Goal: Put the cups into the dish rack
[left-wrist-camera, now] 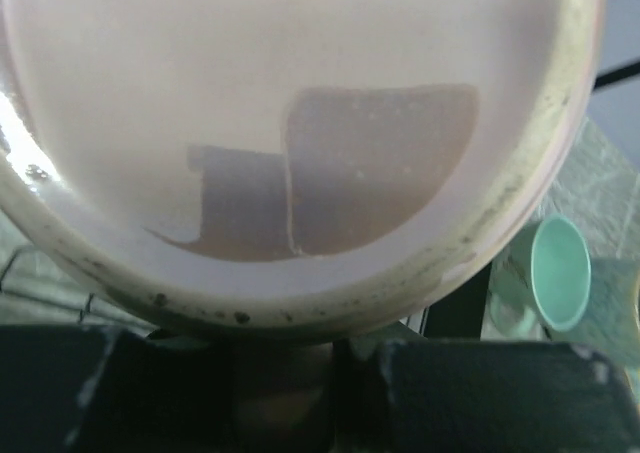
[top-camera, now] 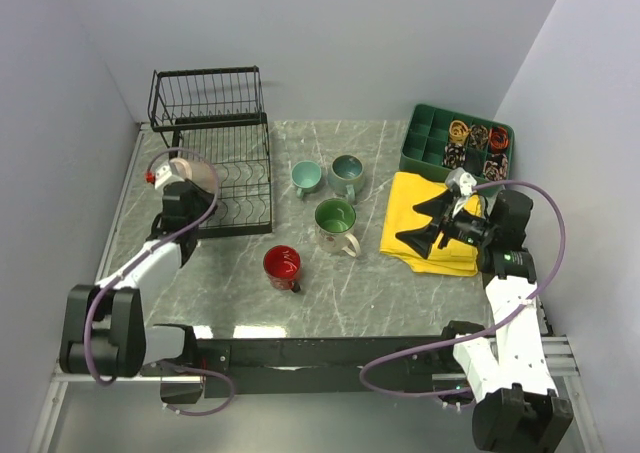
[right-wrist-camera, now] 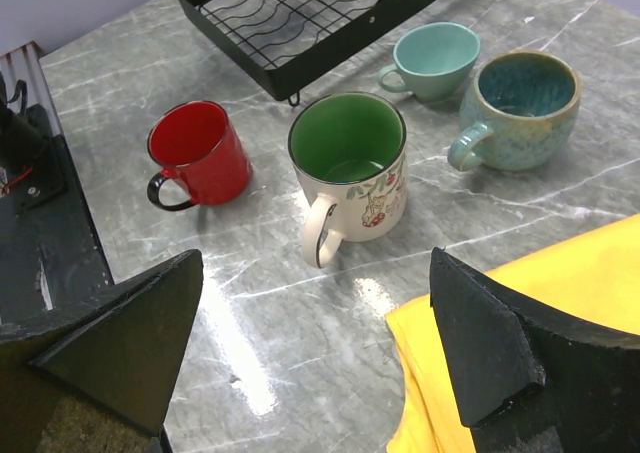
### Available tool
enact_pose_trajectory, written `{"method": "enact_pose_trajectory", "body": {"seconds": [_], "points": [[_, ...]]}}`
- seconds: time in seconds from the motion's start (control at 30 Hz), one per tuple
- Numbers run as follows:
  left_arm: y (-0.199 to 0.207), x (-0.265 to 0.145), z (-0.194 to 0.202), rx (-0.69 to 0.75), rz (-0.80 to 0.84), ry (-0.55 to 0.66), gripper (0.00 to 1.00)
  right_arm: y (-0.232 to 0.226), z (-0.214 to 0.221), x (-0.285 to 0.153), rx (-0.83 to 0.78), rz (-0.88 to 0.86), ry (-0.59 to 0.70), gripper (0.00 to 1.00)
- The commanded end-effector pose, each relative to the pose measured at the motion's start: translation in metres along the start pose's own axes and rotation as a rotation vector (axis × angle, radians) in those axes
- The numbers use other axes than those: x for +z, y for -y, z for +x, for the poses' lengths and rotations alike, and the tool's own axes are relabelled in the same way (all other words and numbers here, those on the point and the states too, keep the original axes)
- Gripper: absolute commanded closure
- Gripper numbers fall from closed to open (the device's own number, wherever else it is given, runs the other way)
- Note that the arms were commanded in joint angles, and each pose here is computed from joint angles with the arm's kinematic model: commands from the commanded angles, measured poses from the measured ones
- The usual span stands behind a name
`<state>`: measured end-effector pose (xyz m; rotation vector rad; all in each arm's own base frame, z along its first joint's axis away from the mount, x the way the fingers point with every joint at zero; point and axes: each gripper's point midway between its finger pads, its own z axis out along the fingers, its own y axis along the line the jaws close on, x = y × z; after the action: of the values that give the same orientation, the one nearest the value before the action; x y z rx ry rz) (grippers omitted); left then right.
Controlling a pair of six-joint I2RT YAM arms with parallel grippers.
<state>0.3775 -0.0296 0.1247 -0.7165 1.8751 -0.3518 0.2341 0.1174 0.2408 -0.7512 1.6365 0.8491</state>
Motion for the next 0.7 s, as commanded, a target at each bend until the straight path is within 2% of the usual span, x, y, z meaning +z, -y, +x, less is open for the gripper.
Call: {"method": "enact_pose_trajectory", "body": {"seconds": [0.0,0.2,0.4,0.67], "points": [[0.046,0.014,-0.083,0.032,0.086,0.242,0.99,0.002,-0.007,-0.003,-0.036,0.006,0.027,0.0],[0.036,0.044,-0.09,0.065,0.026,0.223,0.99,0.007,-0.007,-0.009,-0.028,0.029,0.039,0.0],[0.017,0.069,-0.08,0.106,-0.061,0.18,0.99,0.013,-0.008,-0.013,-0.017,0.052,0.048,0.0],[0.012,0.095,-0.081,0.132,-0.09,0.152,0.99,0.018,-0.007,-0.017,-0.006,0.072,0.054,0.0]]}}
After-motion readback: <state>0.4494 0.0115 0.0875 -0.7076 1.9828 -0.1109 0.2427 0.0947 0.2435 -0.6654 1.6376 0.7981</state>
